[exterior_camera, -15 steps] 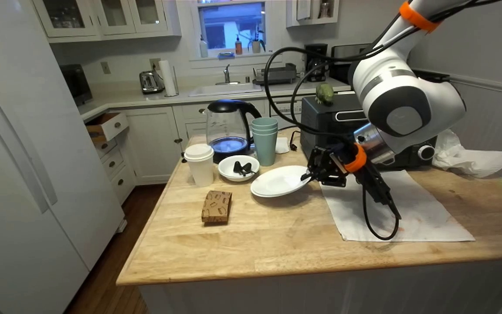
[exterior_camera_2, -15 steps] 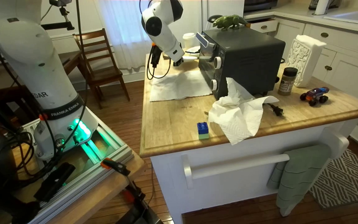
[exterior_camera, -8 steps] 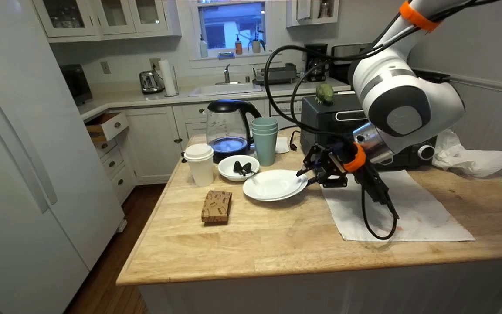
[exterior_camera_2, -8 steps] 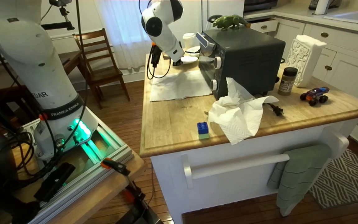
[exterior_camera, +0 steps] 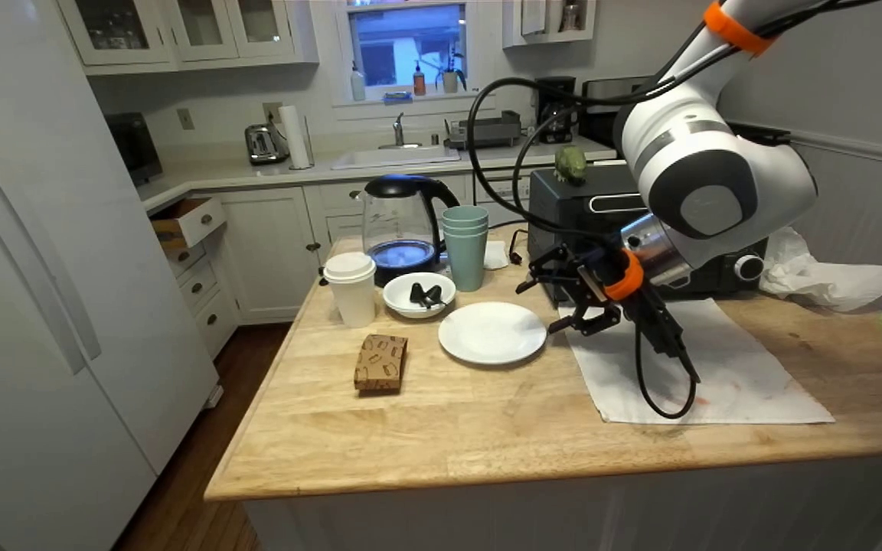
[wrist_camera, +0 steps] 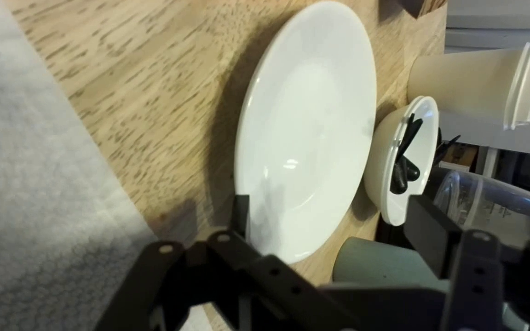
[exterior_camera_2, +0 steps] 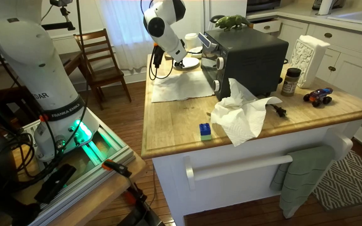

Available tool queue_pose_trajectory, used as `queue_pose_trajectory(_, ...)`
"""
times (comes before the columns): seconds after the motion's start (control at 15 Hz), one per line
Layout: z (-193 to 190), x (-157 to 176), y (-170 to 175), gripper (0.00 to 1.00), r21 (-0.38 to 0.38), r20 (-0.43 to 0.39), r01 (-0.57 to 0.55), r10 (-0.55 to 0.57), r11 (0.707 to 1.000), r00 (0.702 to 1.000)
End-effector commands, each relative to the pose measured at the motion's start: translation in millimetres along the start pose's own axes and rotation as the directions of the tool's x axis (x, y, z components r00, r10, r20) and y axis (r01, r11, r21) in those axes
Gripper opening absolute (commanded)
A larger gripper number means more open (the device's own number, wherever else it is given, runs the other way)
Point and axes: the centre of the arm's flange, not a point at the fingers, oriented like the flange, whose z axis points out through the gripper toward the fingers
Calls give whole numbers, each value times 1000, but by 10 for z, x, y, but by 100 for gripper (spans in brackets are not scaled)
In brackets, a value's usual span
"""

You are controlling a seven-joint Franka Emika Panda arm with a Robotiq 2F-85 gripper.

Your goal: Remove the white plate from on top of the microwave and put it on the table

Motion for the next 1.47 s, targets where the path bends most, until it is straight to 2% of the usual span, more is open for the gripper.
queue_pose_trajectory(0.0,-103,59,28,98,-11,-6,28,-28,1000,1000)
queue_pose_trajectory(0.2,-358,1,-77,100,-29,-11,79,-80,996,997)
queue_pose_trajectory(0.33,-726,-142,-213,100,-90,2,153,-153,984,988)
queue_pose_trajectory(0.6,-1354,-391,-401,100,-214,36,298,-297,931,954)
queue_pose_trajectory(1.0,-2111,-699,-525,100,-295,87,402,-395,867,915)
queue_pose_trajectory(1.27,-2345,-643,-471,100,-331,149,463,-438,823,886)
queue_pose_trajectory(1.4,-2336,-529,-541,100,-333,170,523,-495,785,852)
